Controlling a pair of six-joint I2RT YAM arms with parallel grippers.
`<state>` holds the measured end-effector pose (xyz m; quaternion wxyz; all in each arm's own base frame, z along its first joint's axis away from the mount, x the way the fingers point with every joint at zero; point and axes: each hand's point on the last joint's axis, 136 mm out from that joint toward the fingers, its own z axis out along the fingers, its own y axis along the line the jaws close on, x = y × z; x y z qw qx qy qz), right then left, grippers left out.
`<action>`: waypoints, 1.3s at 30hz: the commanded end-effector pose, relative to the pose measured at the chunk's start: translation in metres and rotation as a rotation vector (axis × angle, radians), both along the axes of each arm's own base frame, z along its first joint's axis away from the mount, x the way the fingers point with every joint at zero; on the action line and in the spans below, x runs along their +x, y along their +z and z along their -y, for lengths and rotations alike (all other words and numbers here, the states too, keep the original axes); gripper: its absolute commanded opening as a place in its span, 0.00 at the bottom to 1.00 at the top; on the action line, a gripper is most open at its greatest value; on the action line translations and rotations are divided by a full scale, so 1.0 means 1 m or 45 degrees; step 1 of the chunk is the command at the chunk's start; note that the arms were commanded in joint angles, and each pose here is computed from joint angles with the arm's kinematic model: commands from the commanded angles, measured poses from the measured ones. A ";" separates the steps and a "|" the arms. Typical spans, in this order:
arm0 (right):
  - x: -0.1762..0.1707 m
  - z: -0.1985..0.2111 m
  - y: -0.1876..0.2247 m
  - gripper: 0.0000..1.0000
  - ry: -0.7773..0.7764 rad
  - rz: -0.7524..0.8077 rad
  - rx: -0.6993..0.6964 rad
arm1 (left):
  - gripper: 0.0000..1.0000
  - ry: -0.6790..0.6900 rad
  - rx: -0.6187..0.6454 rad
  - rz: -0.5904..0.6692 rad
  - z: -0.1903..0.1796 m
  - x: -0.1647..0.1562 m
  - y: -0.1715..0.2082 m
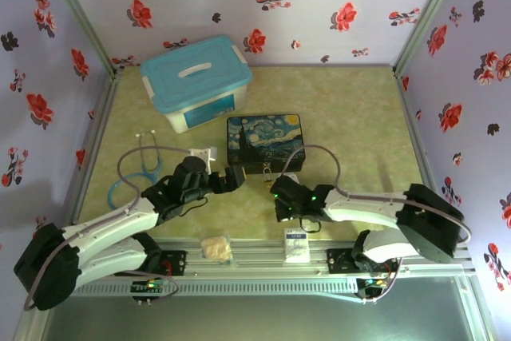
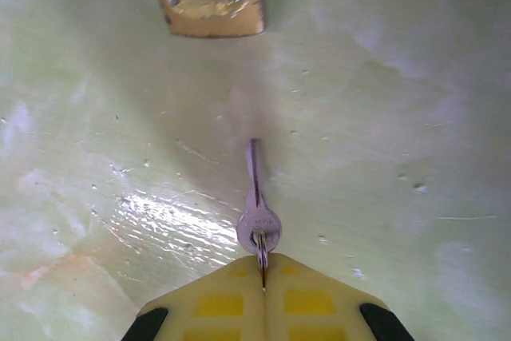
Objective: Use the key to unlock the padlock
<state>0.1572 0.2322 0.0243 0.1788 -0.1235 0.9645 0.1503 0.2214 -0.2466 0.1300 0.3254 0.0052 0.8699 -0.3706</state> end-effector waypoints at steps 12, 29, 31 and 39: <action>0.005 -0.003 0.064 0.00 0.162 0.106 0.236 | 0.96 0.093 -0.524 -0.006 0.046 -0.011 0.048; 0.050 -0.075 0.170 0.00 0.188 0.316 0.576 | 1.00 0.327 -1.255 -0.366 0.044 -0.011 0.095; 0.053 -0.084 0.175 0.00 0.210 0.323 0.594 | 1.00 0.343 -1.272 -0.391 0.044 -0.011 0.093; 0.053 -0.115 0.180 0.00 0.273 0.331 0.654 | 1.00 0.412 -1.221 -0.436 0.036 -0.015 0.069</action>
